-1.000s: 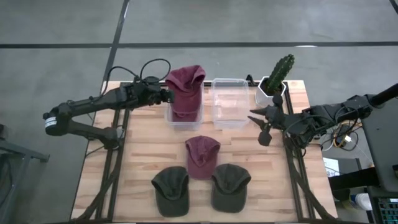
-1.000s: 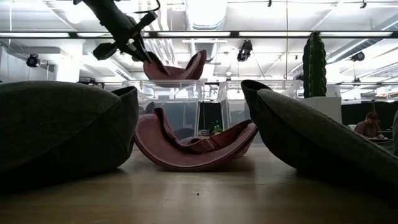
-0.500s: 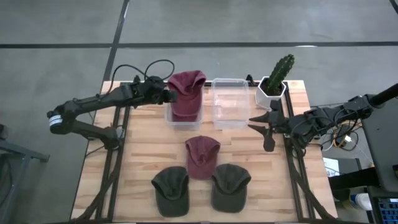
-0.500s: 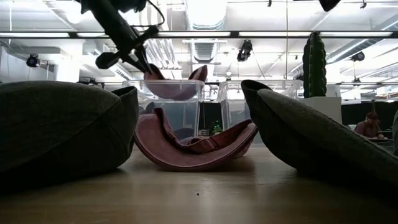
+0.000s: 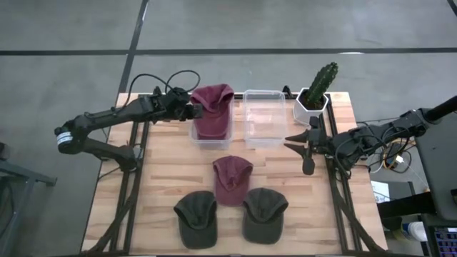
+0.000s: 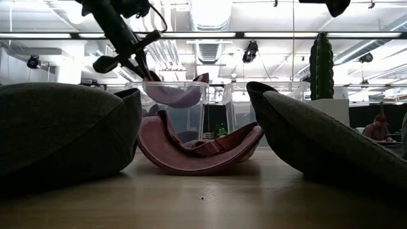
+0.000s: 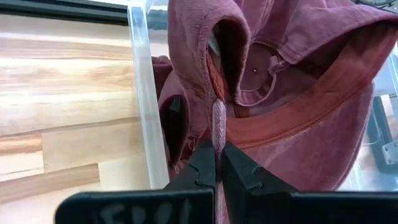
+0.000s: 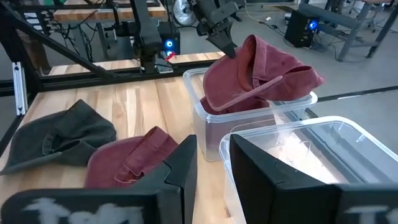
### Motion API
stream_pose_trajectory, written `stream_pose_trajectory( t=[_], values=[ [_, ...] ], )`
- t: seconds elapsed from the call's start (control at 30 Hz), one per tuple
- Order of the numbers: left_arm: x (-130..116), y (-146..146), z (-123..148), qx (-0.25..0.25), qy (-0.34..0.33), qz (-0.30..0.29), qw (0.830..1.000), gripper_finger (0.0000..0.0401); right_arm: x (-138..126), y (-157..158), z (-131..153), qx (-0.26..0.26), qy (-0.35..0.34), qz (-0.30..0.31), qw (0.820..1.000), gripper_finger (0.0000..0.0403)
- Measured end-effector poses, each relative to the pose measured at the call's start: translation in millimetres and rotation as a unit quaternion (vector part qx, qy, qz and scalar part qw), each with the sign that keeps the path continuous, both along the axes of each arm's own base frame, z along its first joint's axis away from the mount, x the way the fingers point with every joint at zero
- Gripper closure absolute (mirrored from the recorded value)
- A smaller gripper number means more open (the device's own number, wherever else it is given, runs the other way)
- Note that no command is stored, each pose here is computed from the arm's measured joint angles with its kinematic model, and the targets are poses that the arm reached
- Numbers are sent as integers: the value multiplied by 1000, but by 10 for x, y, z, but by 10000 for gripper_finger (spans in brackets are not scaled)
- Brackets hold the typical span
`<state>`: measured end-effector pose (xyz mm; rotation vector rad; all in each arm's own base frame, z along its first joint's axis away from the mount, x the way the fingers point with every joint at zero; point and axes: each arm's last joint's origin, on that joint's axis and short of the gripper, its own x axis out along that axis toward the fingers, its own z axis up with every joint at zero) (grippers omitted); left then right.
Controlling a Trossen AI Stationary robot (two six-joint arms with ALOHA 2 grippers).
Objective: Pick & Place hat
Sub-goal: Put the left red cap into the left transparent bin
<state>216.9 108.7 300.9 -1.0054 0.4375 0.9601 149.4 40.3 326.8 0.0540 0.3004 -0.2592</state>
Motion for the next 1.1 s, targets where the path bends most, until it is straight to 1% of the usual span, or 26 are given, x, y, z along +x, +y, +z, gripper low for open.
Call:
stream_pose_trajectory(
  t=[0.1,0.2,0.43,0.57,0.7,0.93,1.1],
  values=[
    [-5,-5,-44,-10,1,2,1000,397,3,1,2,2,-2,0,1000,312],
    [-11,-19,-114,-30,3,-4,1000,397,2,1,4,2,-2,-1,1000,308],
    [-15,-23,-240,-43,1,4,999,397,4,2,10,3,-4,-1,1000,306],
    [-8,-22,-304,-50,-10,11,999,379,1,1,13,5,-5,-2,1000,313],
    [-4,-20,-306,-49,-14,11,999,364,3,1,18,6,-8,-2,1000,320],
    [1,-18,-300,-47,-17,10,999,360,7,2,31,5,-13,-1,1000,328],
    [3,-17,-297,-45,-17,9,999,358,7,3,32,5,-13,-1,1000,324]
  ],
)
